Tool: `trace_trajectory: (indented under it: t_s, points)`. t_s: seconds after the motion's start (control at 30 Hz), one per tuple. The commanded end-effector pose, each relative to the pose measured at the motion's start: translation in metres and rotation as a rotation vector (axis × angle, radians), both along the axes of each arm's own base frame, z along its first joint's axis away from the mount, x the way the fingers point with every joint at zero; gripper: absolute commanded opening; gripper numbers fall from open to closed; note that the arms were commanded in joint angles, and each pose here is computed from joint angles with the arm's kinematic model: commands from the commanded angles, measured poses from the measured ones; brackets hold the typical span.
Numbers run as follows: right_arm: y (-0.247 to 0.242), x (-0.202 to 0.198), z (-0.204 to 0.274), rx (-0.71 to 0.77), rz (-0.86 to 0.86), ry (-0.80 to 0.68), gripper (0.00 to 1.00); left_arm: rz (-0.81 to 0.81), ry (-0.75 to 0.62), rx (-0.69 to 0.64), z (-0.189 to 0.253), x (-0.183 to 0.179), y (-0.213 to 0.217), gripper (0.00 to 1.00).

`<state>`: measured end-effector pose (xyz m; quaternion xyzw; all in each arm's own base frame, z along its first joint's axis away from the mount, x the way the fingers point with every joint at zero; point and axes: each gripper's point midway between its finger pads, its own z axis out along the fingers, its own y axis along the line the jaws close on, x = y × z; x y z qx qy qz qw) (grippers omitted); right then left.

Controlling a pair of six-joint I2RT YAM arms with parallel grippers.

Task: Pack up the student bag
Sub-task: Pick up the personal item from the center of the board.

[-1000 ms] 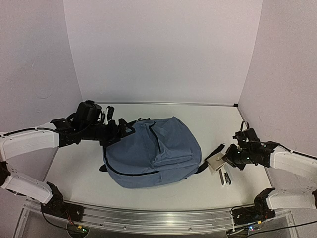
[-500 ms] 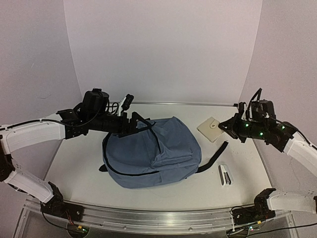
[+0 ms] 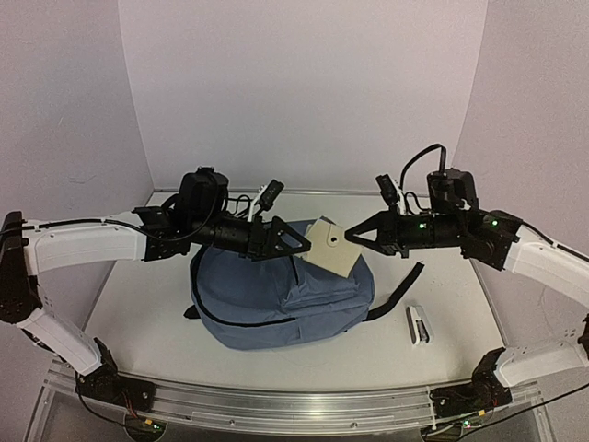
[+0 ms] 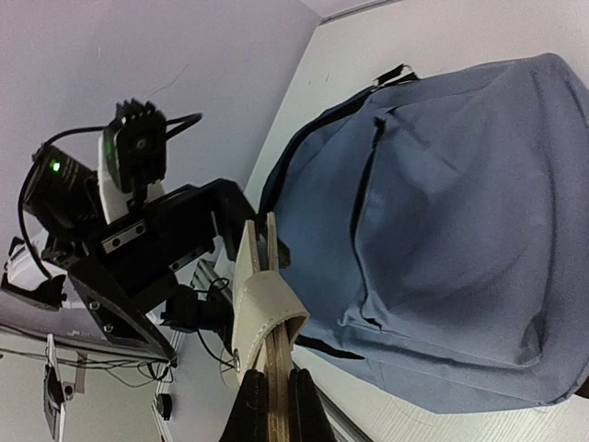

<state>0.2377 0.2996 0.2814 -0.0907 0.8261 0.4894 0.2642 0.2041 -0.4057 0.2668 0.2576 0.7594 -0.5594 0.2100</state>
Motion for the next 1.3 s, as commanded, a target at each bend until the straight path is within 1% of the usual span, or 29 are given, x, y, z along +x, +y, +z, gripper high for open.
trace_trajectory:
  t_s: [0.0,0.07,0.1,0.13,0.2,0.33,0.43,0.5,0.53,0.57,0.63,0.67,0.73,0.77,0.8,0.83,0.87,0.93,1.03,1.13,1.27]
  points:
    - [0.020,-0.003,0.062,0.137,0.085,-0.166,0.00,-0.033,-0.034,-0.099,0.032,-0.002,-0.009,1.00]
    - [0.022,-0.003,0.063,0.140,0.098,-0.171,0.00,-0.033,-0.030,-0.104,0.033,-0.003,-0.008,0.99]
    - [0.023,-0.003,0.063,0.139,0.106,-0.171,0.00,-0.037,-0.028,-0.113,0.034,-0.004,-0.008,0.96]
    - [0.025,-0.004,0.062,0.138,0.117,-0.167,0.00,-0.043,-0.029,-0.127,0.037,-0.005,-0.008,0.89]
    - [0.028,-0.006,0.057,0.135,0.137,-0.157,0.00,-0.057,-0.027,-0.161,0.043,-0.008,-0.008,0.80]
    - [0.034,-0.011,0.052,0.130,0.167,-0.147,0.00,-0.087,-0.011,-0.218,0.049,-0.014,-0.009,0.66]
    - [0.038,-0.015,0.050,0.129,0.189,-0.144,0.00,-0.088,0.006,-0.219,0.045,-0.013,-0.011,0.54]
    - [0.039,-0.015,0.049,0.126,0.186,-0.142,0.00,-0.064,0.021,-0.210,0.041,-0.010,-0.010,0.35]
    - [0.038,-0.013,0.048,0.121,0.176,-0.142,0.00,-0.046,0.024,-0.205,0.039,-0.008,-0.009,0.23]
    - [0.037,-0.011,0.047,0.117,0.163,-0.144,0.03,-0.028,0.025,-0.200,0.037,-0.006,-0.008,0.17]
    - [0.034,-0.003,0.045,0.099,0.114,-0.152,0.18,0.022,0.029,-0.175,0.031,-0.001,-0.002,0.07]
    - [0.031,0.002,0.043,0.082,0.077,-0.161,0.26,0.070,0.030,-0.151,0.026,0.005,0.003,0.04]
    - [0.028,0.009,0.035,0.022,0.026,-0.172,0.43,0.170,0.043,-0.106,0.019,0.017,0.018,0.00]
    - [0.027,0.013,0.030,-0.019,-0.007,-0.182,0.54,0.215,0.054,-0.095,0.017,0.024,0.027,0.00]
    - [0.026,0.017,0.025,-0.061,-0.038,-0.189,0.63,0.266,0.072,-0.081,0.014,0.031,0.038,0.00]
    - [0.024,0.021,0.018,-0.111,-0.074,-0.195,0.69,0.309,0.096,-0.072,0.009,0.037,0.050,0.00]
    - [0.022,0.027,0.012,-0.158,-0.111,-0.199,0.71,0.361,0.118,-0.069,0.004,0.047,0.065,0.00]
    - [0.019,0.037,-0.003,-0.260,-0.176,-0.201,0.74,0.442,0.162,-0.063,-0.004,0.058,0.091,0.00]
    - [0.016,0.052,-0.020,-0.419,-0.272,-0.213,0.74,0.542,0.194,-0.024,-0.016,0.069,0.125,0.00]
    - [0.028,0.059,-0.042,-0.556,-0.288,-0.220,0.69,0.611,0.218,0.008,-0.024,0.077,0.152,0.00]
    - [0.053,0.060,-0.060,-0.634,-0.260,-0.230,0.64,0.656,0.252,0.004,-0.033,0.084,0.175,0.00]
